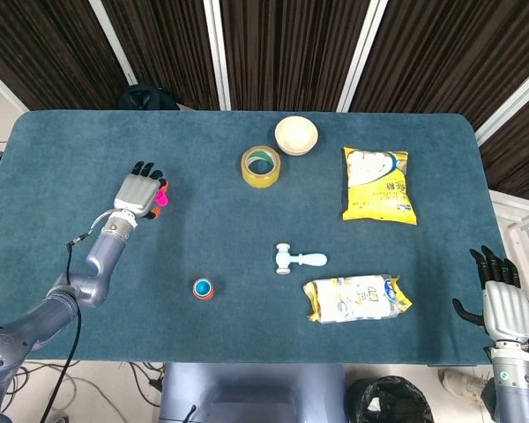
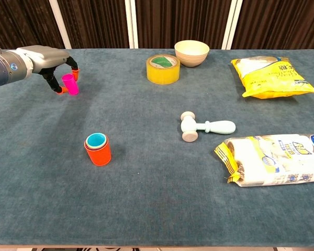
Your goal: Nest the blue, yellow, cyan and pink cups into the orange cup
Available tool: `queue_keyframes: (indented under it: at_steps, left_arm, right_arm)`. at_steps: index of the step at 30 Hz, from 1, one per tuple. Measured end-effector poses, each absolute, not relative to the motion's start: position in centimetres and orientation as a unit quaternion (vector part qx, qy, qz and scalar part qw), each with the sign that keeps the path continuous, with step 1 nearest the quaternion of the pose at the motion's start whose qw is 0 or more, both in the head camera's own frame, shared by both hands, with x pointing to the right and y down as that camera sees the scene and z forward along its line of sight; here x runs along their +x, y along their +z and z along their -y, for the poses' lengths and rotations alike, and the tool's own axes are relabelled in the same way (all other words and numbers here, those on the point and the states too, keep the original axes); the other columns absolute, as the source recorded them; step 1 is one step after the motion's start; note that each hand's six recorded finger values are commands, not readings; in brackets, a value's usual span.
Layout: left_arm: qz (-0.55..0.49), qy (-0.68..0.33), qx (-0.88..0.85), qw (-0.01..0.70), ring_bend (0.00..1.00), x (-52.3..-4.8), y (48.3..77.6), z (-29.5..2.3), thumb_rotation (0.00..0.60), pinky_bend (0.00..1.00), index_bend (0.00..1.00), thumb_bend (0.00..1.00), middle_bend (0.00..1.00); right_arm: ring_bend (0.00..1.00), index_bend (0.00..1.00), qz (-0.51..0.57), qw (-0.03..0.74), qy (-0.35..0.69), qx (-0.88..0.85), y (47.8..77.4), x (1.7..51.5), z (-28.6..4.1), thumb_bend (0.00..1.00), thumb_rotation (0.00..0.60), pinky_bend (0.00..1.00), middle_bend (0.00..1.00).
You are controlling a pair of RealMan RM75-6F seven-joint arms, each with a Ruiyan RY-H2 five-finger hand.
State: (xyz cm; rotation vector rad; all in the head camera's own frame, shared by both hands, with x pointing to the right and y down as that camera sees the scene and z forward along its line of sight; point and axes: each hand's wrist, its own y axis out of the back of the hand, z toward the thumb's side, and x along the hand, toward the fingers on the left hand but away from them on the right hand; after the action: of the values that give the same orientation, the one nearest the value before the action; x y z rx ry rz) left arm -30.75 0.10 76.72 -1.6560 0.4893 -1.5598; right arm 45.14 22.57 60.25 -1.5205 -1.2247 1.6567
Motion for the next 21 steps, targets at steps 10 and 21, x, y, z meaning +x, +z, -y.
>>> queue_keyframes:
  at_steps: [10, 21]
  left_arm:
    - [-0.193, -0.616, -0.652, 0.397, 0.00, -30.95, 76.67, -0.13, 0.600, 0.01, 0.44, 0.33, 0.22]
    - [-0.193, -0.609, -0.657, 0.399, 0.00, -30.46, 76.51, -0.29, 0.600, 0.00, 0.47, 0.37, 0.23]
  right_arm:
    - [0.10, 0.11, 0.459, 0.284, 0.621, -0.568, 60.30, 45.22, -22.59, 0.32, 0.600, 0.00, 0.04]
    - [0.10, 0.11, 0.460, 0.279, 0.622, -0.568, 60.35, 45.28, -22.65, 0.32, 0.600, 0.00, 0.04]
